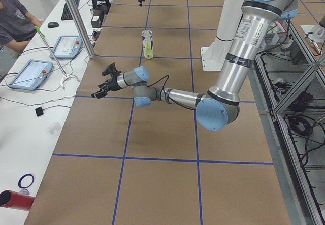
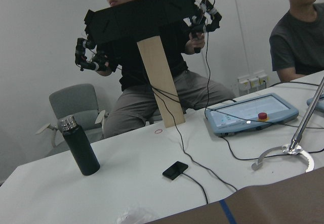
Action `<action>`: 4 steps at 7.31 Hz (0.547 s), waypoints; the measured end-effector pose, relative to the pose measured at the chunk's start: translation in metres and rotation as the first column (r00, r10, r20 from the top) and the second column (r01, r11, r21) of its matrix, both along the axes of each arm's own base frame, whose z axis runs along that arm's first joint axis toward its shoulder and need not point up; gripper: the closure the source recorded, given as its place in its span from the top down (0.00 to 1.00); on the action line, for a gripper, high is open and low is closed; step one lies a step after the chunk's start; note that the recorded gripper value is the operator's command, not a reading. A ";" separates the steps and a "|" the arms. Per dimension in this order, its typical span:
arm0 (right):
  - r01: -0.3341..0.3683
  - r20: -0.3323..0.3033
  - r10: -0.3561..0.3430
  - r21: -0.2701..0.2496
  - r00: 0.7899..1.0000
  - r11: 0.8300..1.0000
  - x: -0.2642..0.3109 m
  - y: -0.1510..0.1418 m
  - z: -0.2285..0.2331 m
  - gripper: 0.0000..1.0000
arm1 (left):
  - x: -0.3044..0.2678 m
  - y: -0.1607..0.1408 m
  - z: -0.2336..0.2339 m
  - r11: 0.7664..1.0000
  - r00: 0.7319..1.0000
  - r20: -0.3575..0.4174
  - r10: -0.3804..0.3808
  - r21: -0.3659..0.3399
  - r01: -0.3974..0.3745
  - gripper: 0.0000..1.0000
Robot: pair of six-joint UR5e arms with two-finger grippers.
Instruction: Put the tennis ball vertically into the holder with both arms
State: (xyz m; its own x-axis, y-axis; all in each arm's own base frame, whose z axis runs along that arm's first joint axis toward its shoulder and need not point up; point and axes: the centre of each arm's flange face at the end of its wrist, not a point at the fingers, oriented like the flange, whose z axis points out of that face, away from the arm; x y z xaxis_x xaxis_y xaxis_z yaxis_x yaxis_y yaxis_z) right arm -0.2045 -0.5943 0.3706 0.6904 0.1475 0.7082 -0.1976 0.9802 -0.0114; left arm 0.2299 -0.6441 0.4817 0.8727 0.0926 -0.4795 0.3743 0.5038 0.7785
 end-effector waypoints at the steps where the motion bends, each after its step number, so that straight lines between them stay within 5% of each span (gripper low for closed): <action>1: 0.014 -0.012 -0.014 0.005 1.000 1.000 0.006 0.002 0.011 0.99 | -0.027 -0.011 0.009 0.994 0.998 -0.025 0.061 -0.089 -0.063 0.99; 2: 0.032 -0.025 -0.031 0.012 0.999 0.999 0.013 0.004 0.023 0.99 | -0.058 -0.018 0.017 0.974 0.989 -0.081 0.124 -0.179 -0.136 0.99; 4: 0.068 -0.050 -0.066 0.029 0.997 0.997 0.031 0.007 0.047 0.99 | -0.100 -0.001 0.050 0.896 0.950 -0.228 0.212 -0.343 -0.282 0.99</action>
